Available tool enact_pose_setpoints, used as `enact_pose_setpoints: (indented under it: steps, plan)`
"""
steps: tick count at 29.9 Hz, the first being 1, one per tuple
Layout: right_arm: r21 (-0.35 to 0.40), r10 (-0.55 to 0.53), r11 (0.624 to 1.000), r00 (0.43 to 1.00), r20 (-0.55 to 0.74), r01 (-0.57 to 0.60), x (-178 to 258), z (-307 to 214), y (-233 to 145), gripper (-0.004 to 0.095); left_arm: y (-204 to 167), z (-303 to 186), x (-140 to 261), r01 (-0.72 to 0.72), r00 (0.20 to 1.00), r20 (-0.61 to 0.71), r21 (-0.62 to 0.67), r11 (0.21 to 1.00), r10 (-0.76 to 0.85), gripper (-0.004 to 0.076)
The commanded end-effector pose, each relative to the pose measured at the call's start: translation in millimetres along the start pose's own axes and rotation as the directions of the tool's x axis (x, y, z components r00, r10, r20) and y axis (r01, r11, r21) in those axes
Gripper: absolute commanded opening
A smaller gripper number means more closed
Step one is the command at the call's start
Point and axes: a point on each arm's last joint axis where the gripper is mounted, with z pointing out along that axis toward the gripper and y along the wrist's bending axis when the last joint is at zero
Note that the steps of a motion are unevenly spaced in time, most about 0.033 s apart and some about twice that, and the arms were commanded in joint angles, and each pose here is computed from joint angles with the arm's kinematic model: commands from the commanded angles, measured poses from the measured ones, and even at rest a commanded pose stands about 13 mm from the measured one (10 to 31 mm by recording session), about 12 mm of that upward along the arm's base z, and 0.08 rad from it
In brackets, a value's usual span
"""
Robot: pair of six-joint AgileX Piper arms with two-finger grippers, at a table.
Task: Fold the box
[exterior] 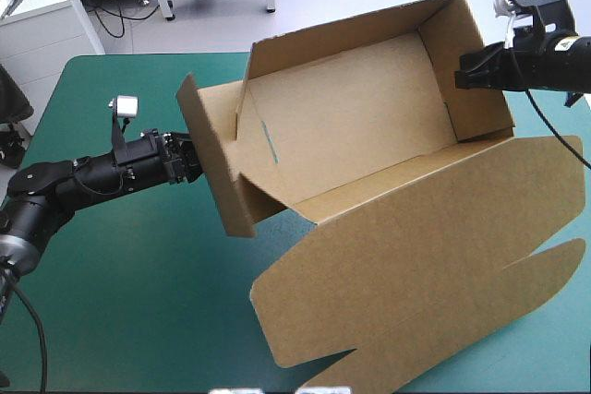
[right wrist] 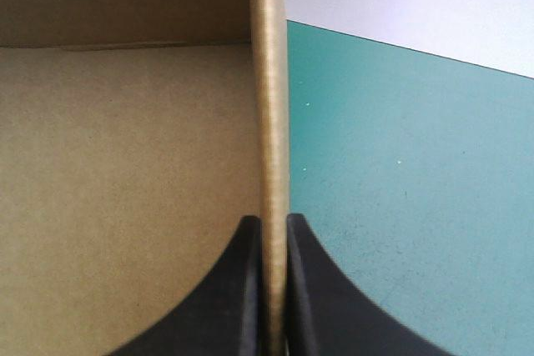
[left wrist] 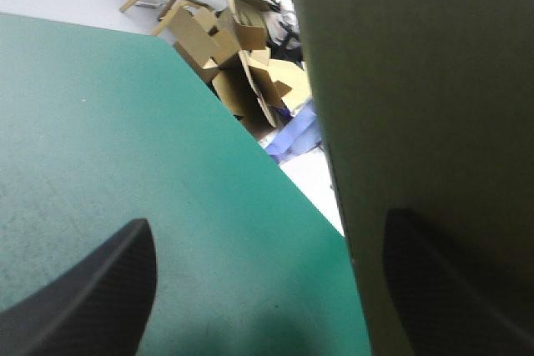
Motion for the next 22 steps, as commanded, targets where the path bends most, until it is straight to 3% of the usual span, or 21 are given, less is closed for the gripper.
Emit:
enact_pose_setpoints:
  steps: [1,8,16,22]
  plan:
    - [0.024,0.004,1.000,0.988,0.153,-0.008,-17.2,-21.2,8.8,-0.0014,-41.8,4.5,-16.7,-0.058,0.998,0.019,0.195,0.979,0.055,0.0542]
    - [0.010,-0.012,1.000,0.973,0.230,0.011,-27.8,-14.1,26.3,-0.0014,-61.7,5.8,-33.3,-0.093,0.995,0.044,0.238,0.967,0.084,0.0543]
    - [0.101,-0.091,0.993,0.954,0.285,0.064,-37.6,-3.9,50.1,-0.0013,-61.9,5.8,-33.9,-0.091,0.995,0.048,0.238,0.967,0.082,0.0543]
    - [0.115,-0.081,0.992,0.945,0.316,0.046,-40.8,-3.5,53.3,-0.0014,-56.7,6.8,-36.8,-0.092,0.994,0.074,0.178,0.980,0.079,0.0542]
